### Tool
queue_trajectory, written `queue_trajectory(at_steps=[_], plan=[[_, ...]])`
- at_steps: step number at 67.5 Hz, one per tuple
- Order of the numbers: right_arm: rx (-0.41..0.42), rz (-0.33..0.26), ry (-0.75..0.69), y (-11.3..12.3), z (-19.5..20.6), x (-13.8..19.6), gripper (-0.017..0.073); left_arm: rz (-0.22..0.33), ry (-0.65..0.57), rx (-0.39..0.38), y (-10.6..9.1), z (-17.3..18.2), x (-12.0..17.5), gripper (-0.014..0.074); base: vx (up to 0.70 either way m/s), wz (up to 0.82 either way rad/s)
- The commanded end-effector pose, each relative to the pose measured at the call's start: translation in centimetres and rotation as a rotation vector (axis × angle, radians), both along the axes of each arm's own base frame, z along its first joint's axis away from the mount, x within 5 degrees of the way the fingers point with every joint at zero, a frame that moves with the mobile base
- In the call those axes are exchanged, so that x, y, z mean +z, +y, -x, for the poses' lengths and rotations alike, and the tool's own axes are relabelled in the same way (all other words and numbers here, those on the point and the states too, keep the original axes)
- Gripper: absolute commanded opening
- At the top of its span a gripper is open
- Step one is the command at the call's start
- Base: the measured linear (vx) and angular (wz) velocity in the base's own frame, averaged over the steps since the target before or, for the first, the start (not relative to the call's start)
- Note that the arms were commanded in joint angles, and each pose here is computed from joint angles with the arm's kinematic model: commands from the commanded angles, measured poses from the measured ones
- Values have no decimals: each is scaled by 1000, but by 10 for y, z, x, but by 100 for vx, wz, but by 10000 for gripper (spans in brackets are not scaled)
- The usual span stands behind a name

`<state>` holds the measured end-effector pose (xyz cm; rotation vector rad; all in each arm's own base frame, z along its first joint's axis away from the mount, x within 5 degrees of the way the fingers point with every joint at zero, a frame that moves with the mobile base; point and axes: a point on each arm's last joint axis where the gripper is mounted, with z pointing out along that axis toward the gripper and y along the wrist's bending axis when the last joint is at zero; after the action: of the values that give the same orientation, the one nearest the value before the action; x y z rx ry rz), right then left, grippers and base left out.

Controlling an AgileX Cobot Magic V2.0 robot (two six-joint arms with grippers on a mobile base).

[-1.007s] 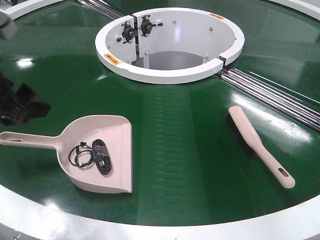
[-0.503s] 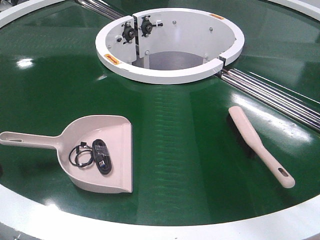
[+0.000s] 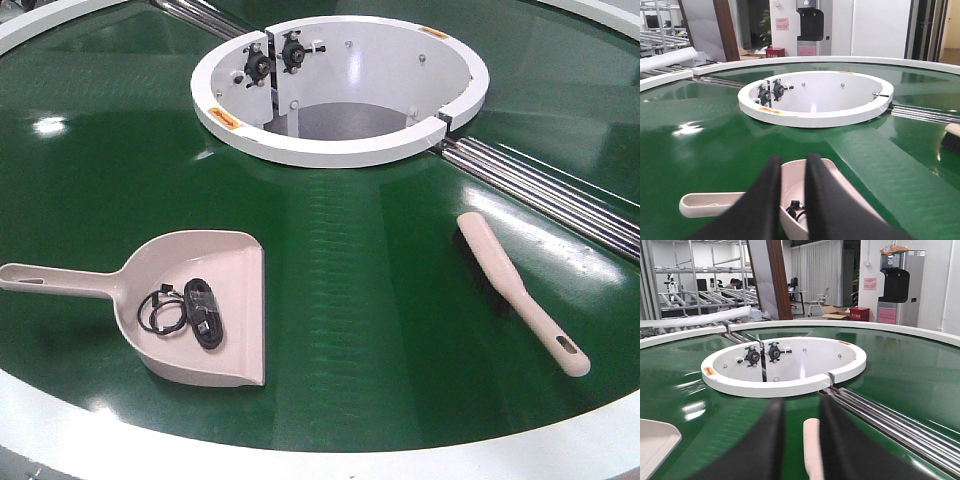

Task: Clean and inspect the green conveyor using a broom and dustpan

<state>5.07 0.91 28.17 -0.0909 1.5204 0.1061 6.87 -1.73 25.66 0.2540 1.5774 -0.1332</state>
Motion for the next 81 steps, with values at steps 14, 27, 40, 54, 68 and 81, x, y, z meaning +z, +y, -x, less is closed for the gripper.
queue_trajectory(at_steps=[14,27,40,54,68,81], plan=[[-25,-8,-67,-2,-1,13,-8,55,-121,3,1,0,18,-8,0,0],[-25,-8,-67,-2,-1,13,-8,54,-117,2,0,0,18,-8,0,0],[-25,-8,-67,-2,-1,13,-8,54,-117,2,0,0,18,-8,0,0],[-25,-8,-68,-2,-1,13,-8,-23,-142,26,2,0,4,-8,0,0],[-25,-8,-68,-2,-1,13,-8,21,-110,220,16,5,-50,-8,0,0],[-25,-8,-67,-2,-1,13,-8,32,-56,299,20,13,-59,-8,0,0]])
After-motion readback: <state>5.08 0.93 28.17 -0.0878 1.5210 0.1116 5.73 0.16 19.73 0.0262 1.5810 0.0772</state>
